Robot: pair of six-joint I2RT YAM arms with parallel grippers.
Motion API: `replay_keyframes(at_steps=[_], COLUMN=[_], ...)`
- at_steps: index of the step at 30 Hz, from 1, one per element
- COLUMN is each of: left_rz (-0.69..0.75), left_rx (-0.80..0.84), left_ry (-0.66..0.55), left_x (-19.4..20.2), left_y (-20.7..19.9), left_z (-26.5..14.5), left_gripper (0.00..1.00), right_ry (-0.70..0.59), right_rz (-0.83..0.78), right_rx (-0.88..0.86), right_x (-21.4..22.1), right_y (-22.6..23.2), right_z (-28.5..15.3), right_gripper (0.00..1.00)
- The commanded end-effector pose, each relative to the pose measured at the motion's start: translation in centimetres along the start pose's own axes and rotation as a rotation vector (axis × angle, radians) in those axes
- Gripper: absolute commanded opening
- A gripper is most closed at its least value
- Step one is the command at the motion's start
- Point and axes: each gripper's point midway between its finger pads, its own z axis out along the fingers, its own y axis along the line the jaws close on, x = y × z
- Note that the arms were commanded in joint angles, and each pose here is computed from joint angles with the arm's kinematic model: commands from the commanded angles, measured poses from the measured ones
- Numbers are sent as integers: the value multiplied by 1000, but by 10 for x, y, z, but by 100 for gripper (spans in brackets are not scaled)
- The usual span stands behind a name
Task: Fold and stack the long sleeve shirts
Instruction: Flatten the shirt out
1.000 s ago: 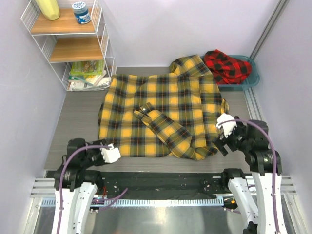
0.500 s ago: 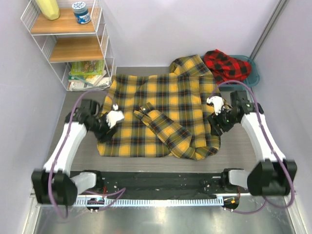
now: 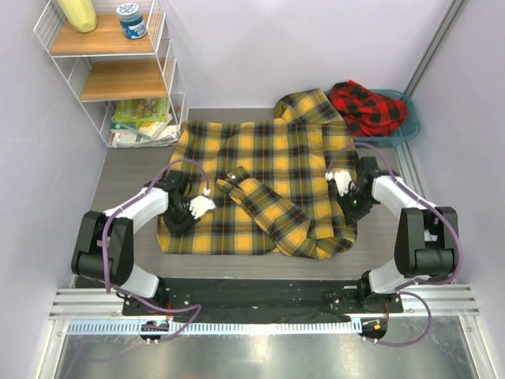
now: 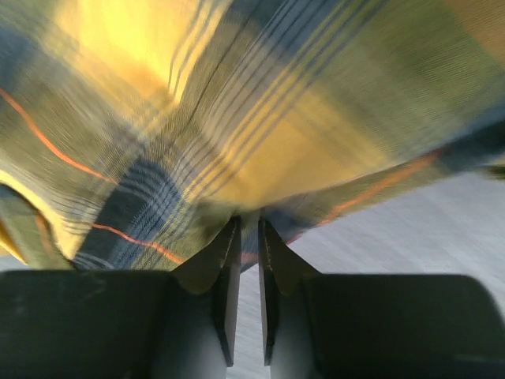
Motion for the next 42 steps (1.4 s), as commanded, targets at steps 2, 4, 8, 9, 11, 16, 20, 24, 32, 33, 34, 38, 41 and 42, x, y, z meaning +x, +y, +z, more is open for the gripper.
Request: replay_keyframes(at_steps=[2,4,8,9,11,16,20,24,32,33,34,38,41,42], left_rz=[51,59,71,78,60,31,-2,4,32,37,44,93,203,253], left_rx=[-98,-71,-20,12,84,4,-76,-66,-84,-83,-81,-15,63,98], left_ry=[191,233,192,153,-60,-417,-416,-285,-135,-136,-171,-326,-412,-426], left_x=[51,66,66,55,13,-112,-171,-191,-184,-184,-189,-205,-203,-202], left_y=[8,3,-4,-8,-24,4,32,57,71,72,69,34,-18,-38], left_z=[13,17,5,-11,-39,-111,-100,-52,1,0,-13,-77,-129,-140], left_gripper=[22,18,15,23,38,65,74,78,58,37,28,4,0,0], right_ry=[109,130,154,127,67,-108,-128,-135,-148,-135,-124,-94,-78,-72], right_rz=[-63,-72,-94,-101,-101,-43,22,80,181,188,195,213,222,225], right_rx=[52,69,101,106,106,-6,-118,-202,-353,-357,-350,-291,-276,-269], right_x=[33,39,44,40,25,-20,-37,-48,-64,-63,-61,-56,-54,-53], right_y=[-1,-4,-8,-5,-3,22,39,49,68,68,67,55,51,50], right_z=[25,29,15,2,-16,-59,-64,-62,-55,-51,-48,-34,-28,-27], right_gripper=[19,18,17,18,19,30,31,31,31,31,31,29,28,28])
